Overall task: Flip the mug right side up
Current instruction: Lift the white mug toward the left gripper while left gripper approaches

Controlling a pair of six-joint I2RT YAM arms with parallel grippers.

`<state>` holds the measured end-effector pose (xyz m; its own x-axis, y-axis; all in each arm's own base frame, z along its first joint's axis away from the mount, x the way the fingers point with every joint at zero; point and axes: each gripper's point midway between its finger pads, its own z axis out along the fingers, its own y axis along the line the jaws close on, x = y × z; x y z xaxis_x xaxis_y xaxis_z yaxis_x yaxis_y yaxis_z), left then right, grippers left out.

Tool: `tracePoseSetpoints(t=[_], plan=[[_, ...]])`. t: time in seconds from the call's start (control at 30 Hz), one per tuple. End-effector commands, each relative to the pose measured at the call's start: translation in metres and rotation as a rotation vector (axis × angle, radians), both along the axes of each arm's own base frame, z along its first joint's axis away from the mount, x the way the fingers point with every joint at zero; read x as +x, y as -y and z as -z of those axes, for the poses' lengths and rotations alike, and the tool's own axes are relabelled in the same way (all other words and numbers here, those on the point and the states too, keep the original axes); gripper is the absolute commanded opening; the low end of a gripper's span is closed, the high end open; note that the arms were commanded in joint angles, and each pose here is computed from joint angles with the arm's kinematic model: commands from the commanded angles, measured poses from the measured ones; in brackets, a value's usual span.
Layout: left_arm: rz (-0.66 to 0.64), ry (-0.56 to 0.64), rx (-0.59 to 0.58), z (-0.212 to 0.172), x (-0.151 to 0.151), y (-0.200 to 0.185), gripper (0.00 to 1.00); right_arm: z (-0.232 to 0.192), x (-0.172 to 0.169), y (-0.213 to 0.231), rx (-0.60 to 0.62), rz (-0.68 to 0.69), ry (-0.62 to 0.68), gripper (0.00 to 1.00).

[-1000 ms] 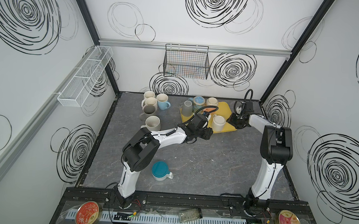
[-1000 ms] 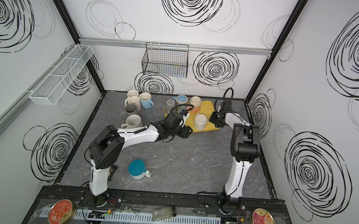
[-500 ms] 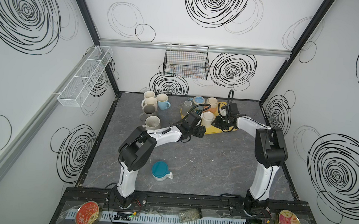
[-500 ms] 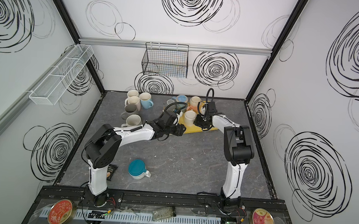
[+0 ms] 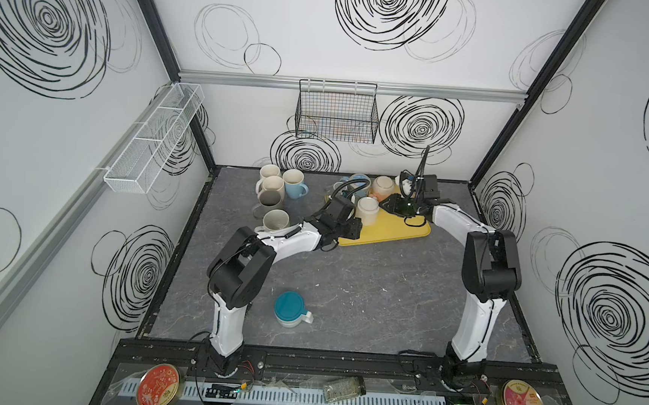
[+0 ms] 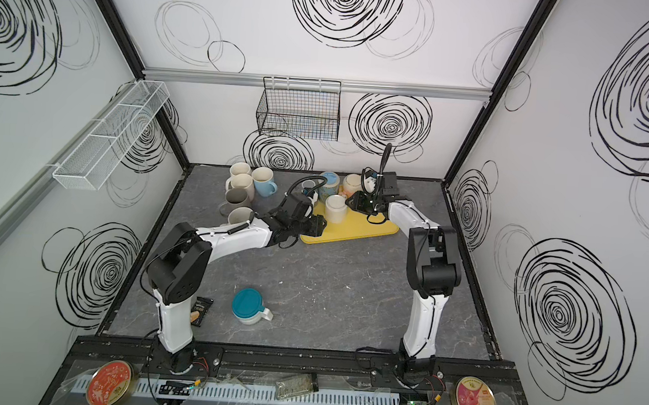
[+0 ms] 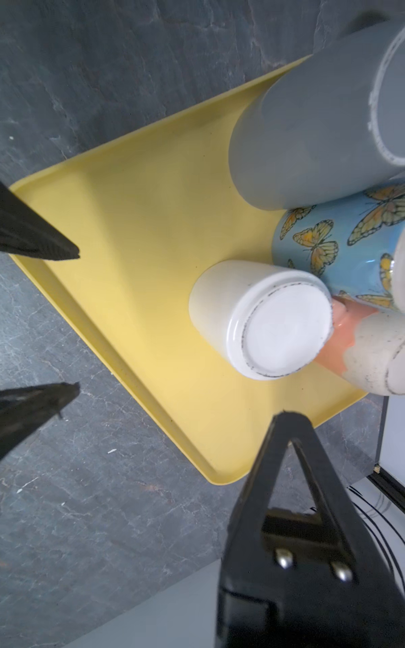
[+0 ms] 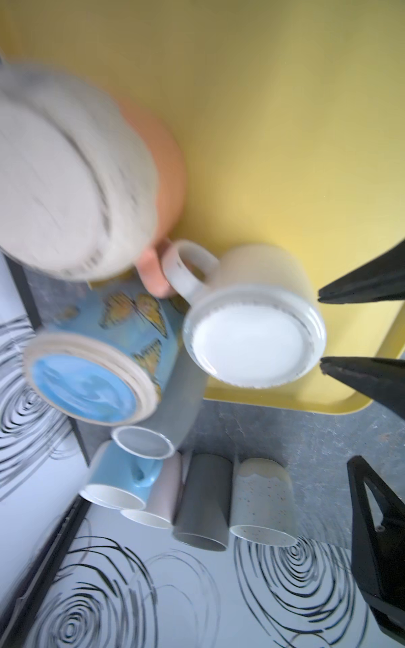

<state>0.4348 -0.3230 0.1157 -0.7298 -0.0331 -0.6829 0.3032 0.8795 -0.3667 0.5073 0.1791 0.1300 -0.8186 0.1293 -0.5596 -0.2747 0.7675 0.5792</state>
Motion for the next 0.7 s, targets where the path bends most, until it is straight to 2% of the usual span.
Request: tracePoseSetpoints(t=[0.0, 0.13, 0.3, 0.5, 0.67], plan=[[-0.030, 0.017, -0.032, -0.008, 0.018, 0.002, 0.60, -0.009, 0.029, 0.010, -0.006, 0.016, 0.058, 0.29], [-0.031, 0.012, -0.047, -0.006, 0.029, 0.004, 0.60, -0.005, 0.052, 0.006, -0.014, -0.002, 0.074, 0.27], [-0.031, -0.006, -0.076, 0.001, 0.038, 0.008, 0.61, 0.002, 0.062, -0.014, -0.005, -0.047, 0.079, 0.25], [-0.020, -0.028, -0.100, 0.011, 0.043, 0.016, 0.61, 0.015, 0.055, -0.035, -0.032, -0.100, 0.068, 0.24], [-0.027, -0.039, -0.115, 0.016, 0.046, 0.014, 0.61, 0.028, 0.034, -0.037, -0.047, -0.105, 0.028, 0.23]])
